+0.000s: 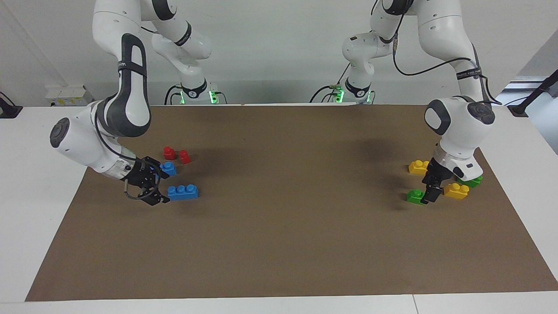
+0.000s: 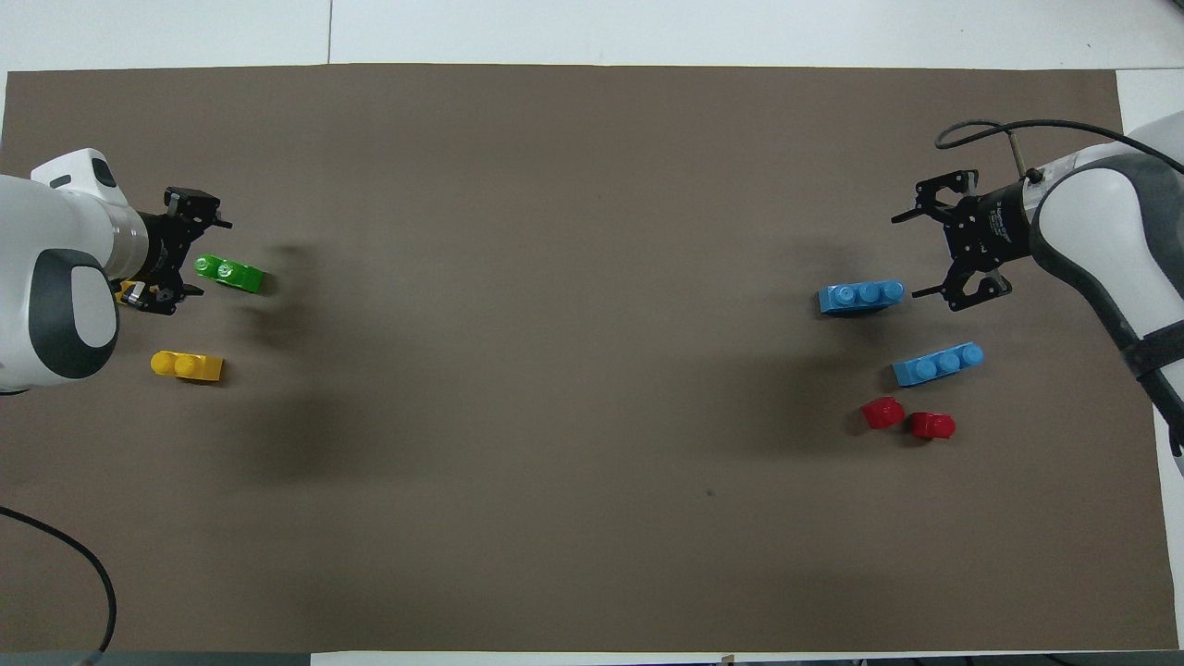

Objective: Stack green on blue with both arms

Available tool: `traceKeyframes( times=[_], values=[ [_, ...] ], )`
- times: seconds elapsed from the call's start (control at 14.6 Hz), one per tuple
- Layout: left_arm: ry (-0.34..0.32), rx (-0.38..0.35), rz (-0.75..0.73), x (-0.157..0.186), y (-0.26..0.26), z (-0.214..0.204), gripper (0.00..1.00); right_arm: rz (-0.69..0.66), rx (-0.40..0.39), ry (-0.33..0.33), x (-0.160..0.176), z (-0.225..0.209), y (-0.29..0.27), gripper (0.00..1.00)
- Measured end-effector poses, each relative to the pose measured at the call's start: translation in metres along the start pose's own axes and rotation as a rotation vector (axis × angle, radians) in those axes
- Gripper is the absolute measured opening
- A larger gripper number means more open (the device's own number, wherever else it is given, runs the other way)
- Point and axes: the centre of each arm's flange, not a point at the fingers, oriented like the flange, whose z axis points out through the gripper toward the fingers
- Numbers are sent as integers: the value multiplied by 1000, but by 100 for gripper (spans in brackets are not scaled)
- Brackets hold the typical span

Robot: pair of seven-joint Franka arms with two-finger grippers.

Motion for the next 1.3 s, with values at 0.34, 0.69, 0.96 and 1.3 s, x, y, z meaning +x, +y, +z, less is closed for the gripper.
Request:
traceKeyframes(
  times=[0.34, 0.69, 0.96, 1.3],
  values=[
    [2, 17, -113, 12, 1, 16, 100, 19, -25, -12, 9, 15, 6, 100],
    [11, 43, -120, 17, -5, 26, 100, 33, -52, -21, 13, 33, 15, 100],
    [-4, 71, -119, 15, -8, 35, 100, 61, -27, -36, 17, 46, 20, 100],
    [-11, 85, -138, 14, -9, 36, 100, 69, -8, -15, 24, 57, 25, 100]
  ],
)
